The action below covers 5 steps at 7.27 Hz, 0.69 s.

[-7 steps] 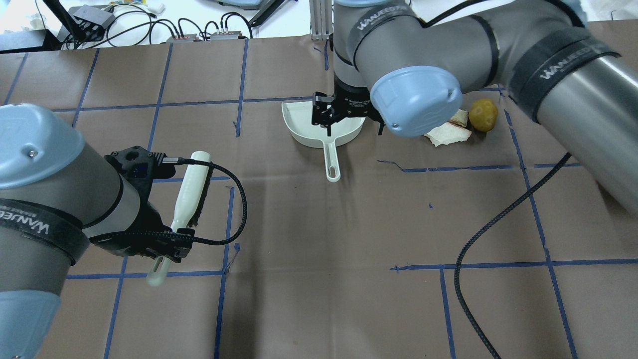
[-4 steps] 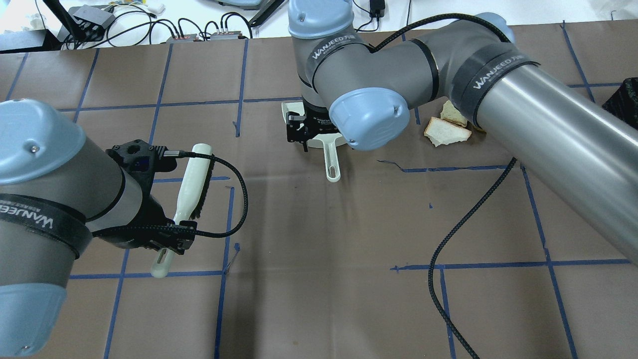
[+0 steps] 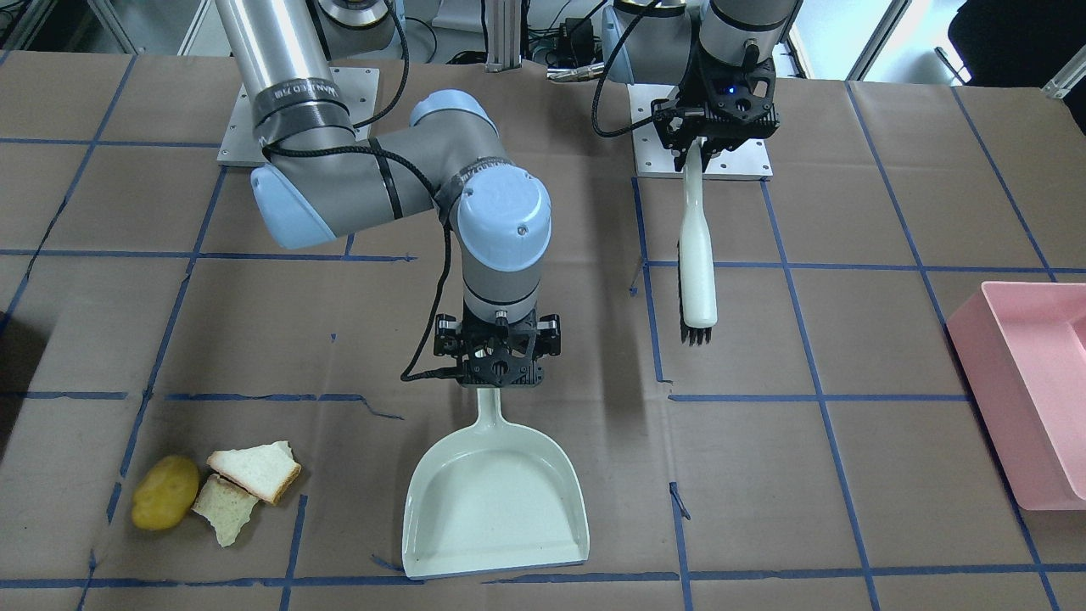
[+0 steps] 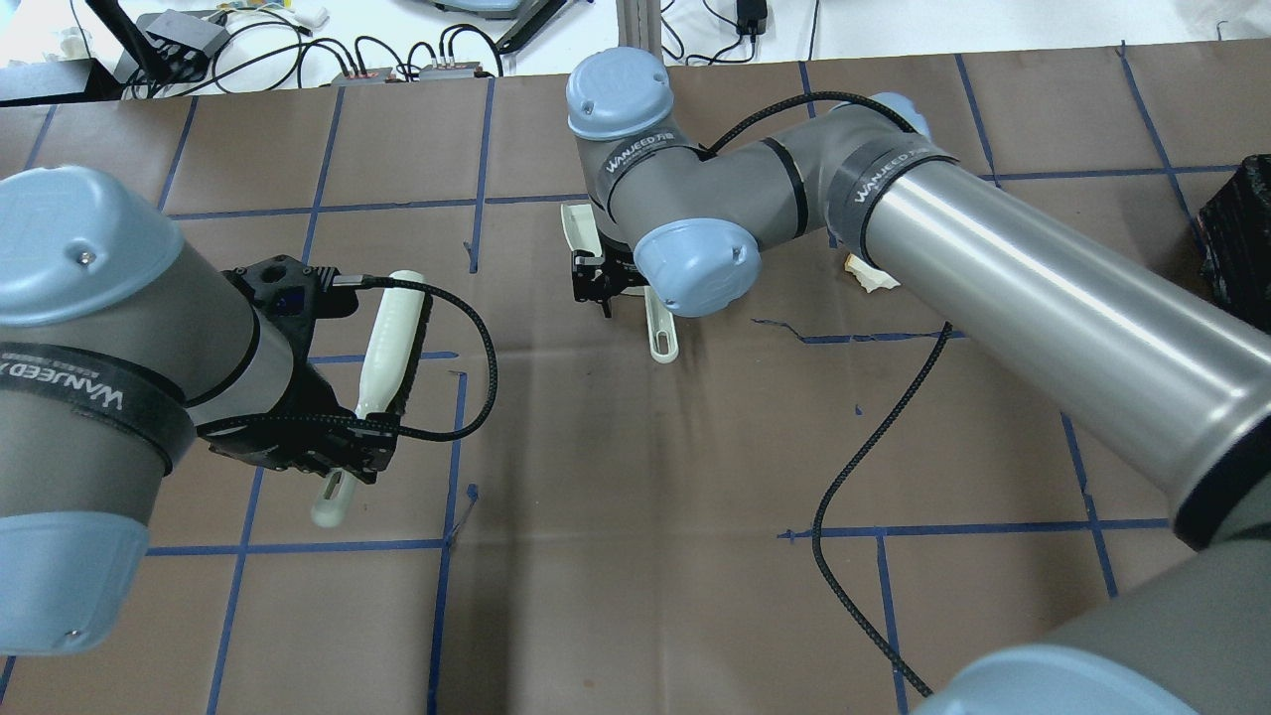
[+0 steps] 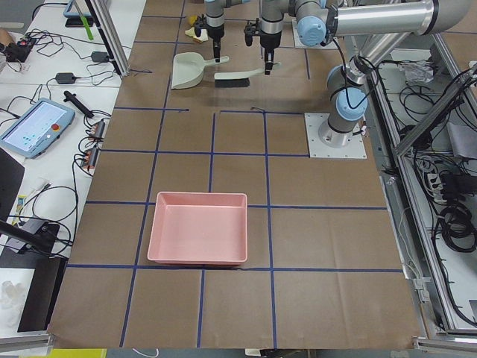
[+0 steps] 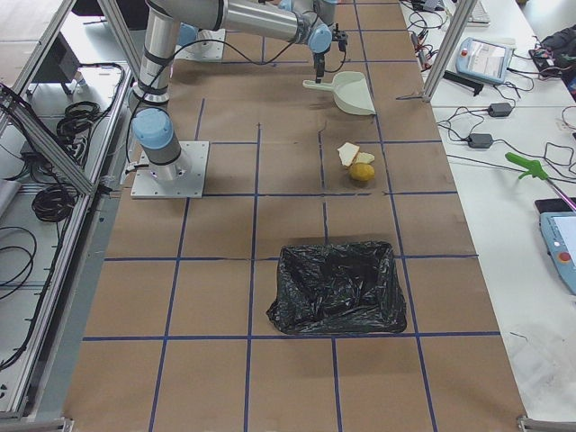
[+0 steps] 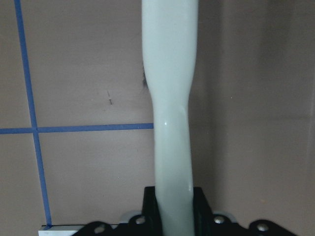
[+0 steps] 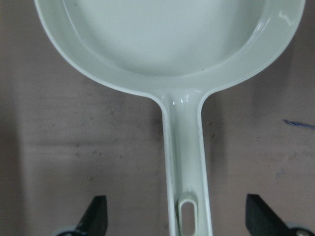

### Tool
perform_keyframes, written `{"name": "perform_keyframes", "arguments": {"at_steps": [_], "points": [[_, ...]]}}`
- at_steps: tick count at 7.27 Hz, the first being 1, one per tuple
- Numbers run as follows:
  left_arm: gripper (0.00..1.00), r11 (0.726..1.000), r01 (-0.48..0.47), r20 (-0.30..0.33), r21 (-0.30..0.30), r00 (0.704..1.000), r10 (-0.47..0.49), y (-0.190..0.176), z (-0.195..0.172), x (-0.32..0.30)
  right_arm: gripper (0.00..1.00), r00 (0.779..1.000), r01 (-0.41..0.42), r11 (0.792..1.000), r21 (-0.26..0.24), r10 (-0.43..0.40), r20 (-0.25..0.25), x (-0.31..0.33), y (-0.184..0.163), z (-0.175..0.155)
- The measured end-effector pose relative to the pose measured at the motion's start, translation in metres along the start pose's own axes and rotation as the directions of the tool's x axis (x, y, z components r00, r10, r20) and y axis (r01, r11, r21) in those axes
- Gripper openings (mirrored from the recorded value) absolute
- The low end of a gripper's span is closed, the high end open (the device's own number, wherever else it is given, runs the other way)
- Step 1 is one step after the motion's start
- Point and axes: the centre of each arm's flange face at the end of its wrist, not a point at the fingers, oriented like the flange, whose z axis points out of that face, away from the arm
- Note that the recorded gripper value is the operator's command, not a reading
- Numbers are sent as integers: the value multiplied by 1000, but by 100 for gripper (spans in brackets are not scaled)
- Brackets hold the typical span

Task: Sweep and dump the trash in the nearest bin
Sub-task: 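Close the right gripper on the white dustpan handle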

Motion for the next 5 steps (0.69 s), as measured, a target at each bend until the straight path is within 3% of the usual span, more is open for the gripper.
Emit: {"name": "perform_keyframes", "arguments": {"at_steps": [3,5], "points": [[1,996,79,-38,-49,996,-80,-9,1,4,100,1000,2,1000,10,-2,-25,3,-9,21],[0,995,92,-31,-46,995,-93,-2,-4,4,100,1000,-1,1000,-6,1,-23,3,-13,35]]}}
